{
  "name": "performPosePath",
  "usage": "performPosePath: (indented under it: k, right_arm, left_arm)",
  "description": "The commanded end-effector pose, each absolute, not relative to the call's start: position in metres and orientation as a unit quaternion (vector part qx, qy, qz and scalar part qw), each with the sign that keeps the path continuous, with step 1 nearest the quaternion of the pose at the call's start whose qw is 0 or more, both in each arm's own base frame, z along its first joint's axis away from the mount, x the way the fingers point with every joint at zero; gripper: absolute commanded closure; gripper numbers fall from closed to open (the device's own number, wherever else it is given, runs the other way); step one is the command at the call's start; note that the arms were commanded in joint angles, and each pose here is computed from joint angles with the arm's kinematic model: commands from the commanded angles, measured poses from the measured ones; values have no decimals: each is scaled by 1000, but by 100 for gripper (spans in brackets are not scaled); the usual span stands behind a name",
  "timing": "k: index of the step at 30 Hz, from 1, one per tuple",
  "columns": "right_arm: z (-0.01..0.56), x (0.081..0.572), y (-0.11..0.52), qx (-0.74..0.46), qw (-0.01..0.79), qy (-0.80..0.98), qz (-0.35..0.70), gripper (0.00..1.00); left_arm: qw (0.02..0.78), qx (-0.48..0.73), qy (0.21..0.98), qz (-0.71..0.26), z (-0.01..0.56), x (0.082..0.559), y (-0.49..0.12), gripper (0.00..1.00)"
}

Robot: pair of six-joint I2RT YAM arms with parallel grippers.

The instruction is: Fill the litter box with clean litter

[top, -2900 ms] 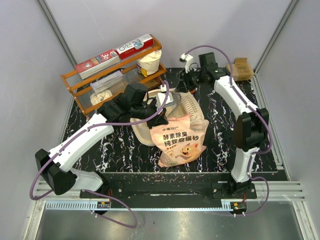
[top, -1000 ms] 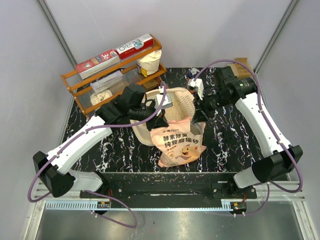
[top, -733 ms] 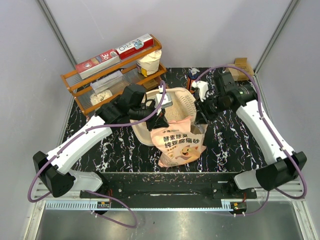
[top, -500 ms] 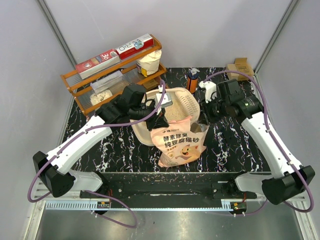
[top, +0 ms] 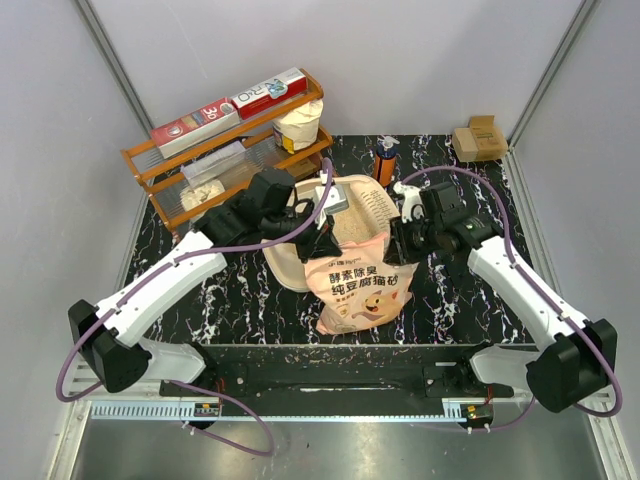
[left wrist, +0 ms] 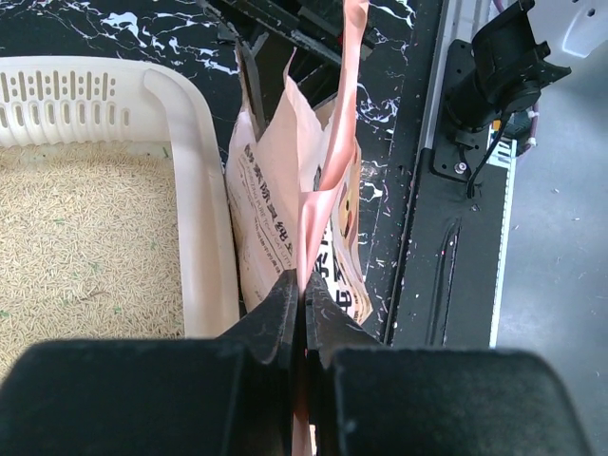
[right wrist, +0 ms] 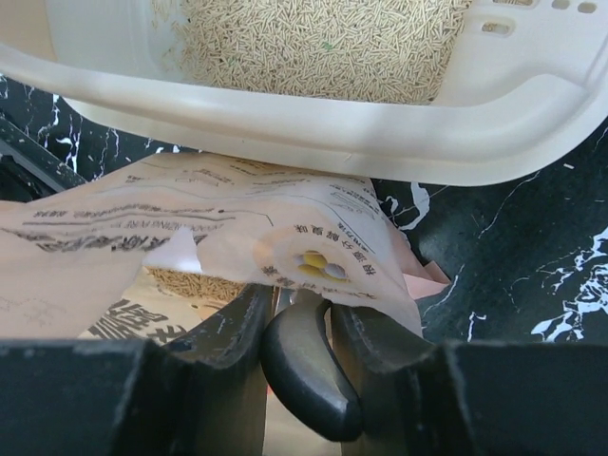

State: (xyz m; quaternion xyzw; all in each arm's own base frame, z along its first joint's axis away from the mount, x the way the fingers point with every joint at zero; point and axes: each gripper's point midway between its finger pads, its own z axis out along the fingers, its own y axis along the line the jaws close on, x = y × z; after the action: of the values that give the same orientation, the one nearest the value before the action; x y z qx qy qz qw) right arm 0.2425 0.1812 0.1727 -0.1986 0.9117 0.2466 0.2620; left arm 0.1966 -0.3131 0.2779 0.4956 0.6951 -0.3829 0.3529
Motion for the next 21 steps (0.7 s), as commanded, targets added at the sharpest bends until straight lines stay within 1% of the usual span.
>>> performPosePath:
  k: [1,2,5,7,10,11,16,21]
  right_arm:
    - [162,230,207,-159,212,910,318,100]
    - [163,227,216,-146,194,908,342,100]
    - [170,224,231,-137,177,893,392,100]
    - [176,226,238,-137,177,879,420,100]
    - [195,227,246,-132,164,846,490,100]
    - [199,233,242,-106,157,840,509,100]
    - [216,244,227,-50,134,802,579,100]
    - [230,252,203,-28,147,783,603,100]
  left_arm:
    - [419,495,637,-416,330,205,-335,100]
    - [419,494,638,-416,330,206,-335,100]
    - [416,494,640,-416,328,208,-337,100]
    - [415,494,643,-413,326,210,-338,100]
    - [414,498,646,-404,322,213,-337,100]
    - [414,501,646,-400,320,214,-337,100]
    - [412,508,651,-386,313,216,-334,100]
    - [408,519,652,-372,307,215,-329,100]
